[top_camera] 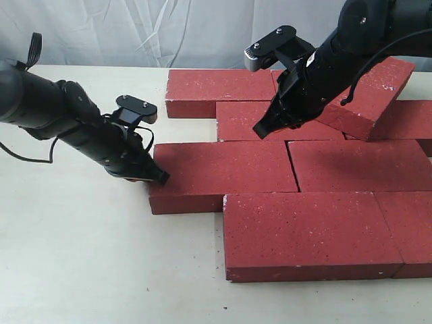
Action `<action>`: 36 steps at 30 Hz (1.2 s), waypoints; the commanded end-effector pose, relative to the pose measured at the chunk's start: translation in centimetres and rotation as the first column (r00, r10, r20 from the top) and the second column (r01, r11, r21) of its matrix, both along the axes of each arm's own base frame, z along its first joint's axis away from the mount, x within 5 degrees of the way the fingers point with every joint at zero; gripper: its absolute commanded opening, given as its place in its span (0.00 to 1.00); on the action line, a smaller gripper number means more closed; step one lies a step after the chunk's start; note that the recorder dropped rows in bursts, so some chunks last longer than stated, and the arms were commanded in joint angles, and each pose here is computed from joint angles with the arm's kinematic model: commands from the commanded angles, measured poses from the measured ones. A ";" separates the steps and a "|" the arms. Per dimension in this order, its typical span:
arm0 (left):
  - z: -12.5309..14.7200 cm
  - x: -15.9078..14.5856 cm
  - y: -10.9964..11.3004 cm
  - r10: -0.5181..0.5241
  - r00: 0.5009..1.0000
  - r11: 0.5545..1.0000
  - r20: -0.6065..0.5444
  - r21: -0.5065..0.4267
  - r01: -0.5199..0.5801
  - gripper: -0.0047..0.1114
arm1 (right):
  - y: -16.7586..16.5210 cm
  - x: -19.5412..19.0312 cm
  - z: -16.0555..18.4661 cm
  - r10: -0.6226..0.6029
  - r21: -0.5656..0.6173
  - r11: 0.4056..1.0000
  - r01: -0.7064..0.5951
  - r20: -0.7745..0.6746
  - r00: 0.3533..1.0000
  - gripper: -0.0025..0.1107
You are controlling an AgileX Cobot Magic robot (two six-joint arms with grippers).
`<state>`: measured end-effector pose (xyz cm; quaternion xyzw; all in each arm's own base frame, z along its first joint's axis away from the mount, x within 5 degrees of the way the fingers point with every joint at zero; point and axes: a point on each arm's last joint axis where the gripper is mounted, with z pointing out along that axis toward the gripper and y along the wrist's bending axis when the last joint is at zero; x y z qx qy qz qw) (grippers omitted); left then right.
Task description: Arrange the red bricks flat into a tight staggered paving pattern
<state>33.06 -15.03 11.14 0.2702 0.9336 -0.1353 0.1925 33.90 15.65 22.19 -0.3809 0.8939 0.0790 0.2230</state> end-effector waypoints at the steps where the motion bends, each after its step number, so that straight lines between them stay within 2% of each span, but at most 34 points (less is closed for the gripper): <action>1: -0.2 0.0 -1.2 0.002 0.999 1.000 0.046 -0.007 -0.002 0.04 | -0.1 0.0 0.3 -0.009 0.013 1.000 0.008 0.016 1.000 0.01; 9: 0.1 -0.2 -1.3 -0.031 0.999 1.000 0.039 -0.001 0.032 0.04 | -0.1 0.0 0.3 -0.009 0.013 1.000 0.009 0.018 1.000 0.01; 16: 1.3 0.7 1.6 0.032 0.999 0.999 0.039 -0.010 -0.032 0.04 | -0.1 0.1 0.3 -0.009 0.014 1.000 0.009 0.019 1.000 0.01; 20: 1.6 0.8 2.5 0.026 0.999 1.000 0.029 0.002 -0.026 0.04 | -0.1 0.3 -0.2 -0.012 0.012 1.000 0.012 0.015 1.000 0.01; 26: 4.2 0.3 4.0 0.043 0.999 0.998 -0.009 -0.049 -0.043 0.04 | 0.2 0.4 0.2 -0.036 0.055 0.998 0.034 0.040 0.999 0.01; 29: 6.1 -0.3 3.0 0.037 0.999 0.994 0.017 -0.105 -0.035 0.04 | 0.2 0.9 0.9 -0.008 0.047 0.999 0.002 0.136 0.991 0.01; 31: 7.0 -0.4 1.7 0.014 0.997 0.990 0.080 -0.140 -0.003 0.04 | -0.1 2.0 1.7 -0.013 0.038 0.999 0.002 0.282 0.959 0.01; 33: 7.6 -0.5 -0.1 0.013 0.989 0.983 0.144 -0.185 0.014 0.04 | -0.8 3.5 2.9 -0.078 0.082 0.995 0.047 0.425 0.902 0.01; 36: 8.3 -1.0 -2.9 -0.096 0.971 0.971 0.218 -0.192 0.139 0.04 | -3.8 5.6 4.9 -0.200 0.138 0.978 0.155 0.427 0.882 0.01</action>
